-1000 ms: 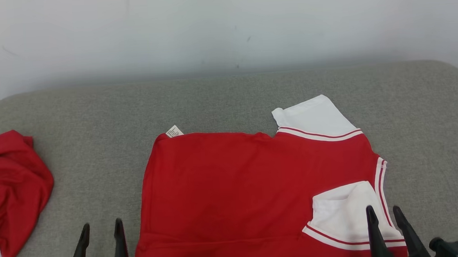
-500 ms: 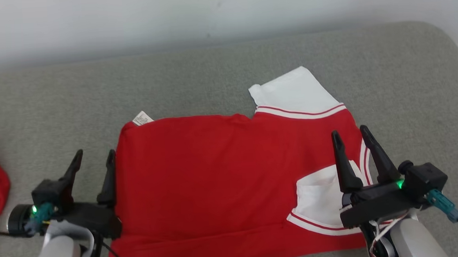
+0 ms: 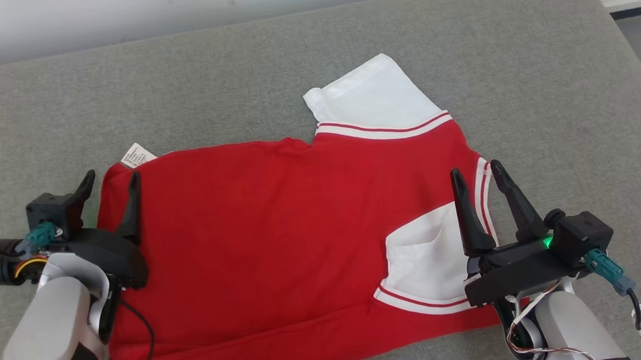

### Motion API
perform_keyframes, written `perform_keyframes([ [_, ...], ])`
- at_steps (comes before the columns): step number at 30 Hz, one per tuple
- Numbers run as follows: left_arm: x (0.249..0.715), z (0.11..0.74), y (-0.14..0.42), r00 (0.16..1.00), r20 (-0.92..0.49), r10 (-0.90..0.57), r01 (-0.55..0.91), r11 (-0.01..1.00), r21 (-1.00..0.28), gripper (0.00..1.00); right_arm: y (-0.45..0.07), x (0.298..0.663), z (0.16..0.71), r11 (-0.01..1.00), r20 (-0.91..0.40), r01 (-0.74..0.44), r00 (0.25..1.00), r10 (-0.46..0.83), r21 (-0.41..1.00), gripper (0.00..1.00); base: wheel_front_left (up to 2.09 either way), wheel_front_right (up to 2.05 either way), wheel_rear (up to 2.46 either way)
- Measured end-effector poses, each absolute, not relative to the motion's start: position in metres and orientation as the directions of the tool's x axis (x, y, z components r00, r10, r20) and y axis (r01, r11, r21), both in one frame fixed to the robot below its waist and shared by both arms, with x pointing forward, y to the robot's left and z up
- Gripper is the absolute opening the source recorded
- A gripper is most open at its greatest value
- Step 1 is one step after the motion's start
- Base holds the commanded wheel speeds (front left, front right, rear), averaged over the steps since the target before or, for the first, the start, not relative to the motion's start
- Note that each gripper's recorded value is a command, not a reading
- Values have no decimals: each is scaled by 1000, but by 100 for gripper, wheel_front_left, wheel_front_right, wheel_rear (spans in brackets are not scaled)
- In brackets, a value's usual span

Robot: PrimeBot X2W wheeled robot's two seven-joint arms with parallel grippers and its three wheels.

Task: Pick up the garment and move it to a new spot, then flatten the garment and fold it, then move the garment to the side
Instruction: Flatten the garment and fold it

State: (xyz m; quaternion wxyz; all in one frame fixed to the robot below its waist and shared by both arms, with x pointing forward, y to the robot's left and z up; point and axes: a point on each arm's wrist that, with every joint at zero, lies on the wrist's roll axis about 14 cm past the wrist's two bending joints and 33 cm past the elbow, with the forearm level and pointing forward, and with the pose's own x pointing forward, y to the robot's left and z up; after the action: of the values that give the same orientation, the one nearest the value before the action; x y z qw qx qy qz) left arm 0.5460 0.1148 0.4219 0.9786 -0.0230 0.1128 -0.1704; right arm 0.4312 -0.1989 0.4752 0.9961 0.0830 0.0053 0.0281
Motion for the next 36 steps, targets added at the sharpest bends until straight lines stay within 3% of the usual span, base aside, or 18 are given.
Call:
perform_keyframes([
  [1,547,421,114,915,-217,-340,329,940,-86,85,-201,431,475,985,-8,-51,999,53,163,100,0,0,0],
  [2,549,421,113,915,-217,-341,327,940,-95,45,-202,430,474,986,-10,-49,999,51,162,100,0,0,0],
  [3,549,420,112,913,-221,-342,327,940,-101,17,-202,430,474,986,-10,-47,999,49,161,100,0,0,0],
  [4,547,418,112,911,-230,-343,328,939,-105,0,-202,430,474,986,-11,-48,999,50,160,100,0,0,0],
  [14,545,435,117,930,-189,-316,271,934,-232,0,-200,431,476,987,-9,-65,998,67,149,100,0,0,0],
  [19,535,432,116,921,-195,-337,289,928,-237,0,-197,441,471,985,-26,-86,995,91,149,100,0,0,0],
  [23,534,432,117,920,-187,-345,295,923,-248,0,-199,477,479,986,-38,-107,993,112,126,100,0,0,0],
  [36,563,438,102,917,-129,-378,337,906,-257,0,-205,588,453,993,-287,-114,952,104,-17,100,0,0,0],
])
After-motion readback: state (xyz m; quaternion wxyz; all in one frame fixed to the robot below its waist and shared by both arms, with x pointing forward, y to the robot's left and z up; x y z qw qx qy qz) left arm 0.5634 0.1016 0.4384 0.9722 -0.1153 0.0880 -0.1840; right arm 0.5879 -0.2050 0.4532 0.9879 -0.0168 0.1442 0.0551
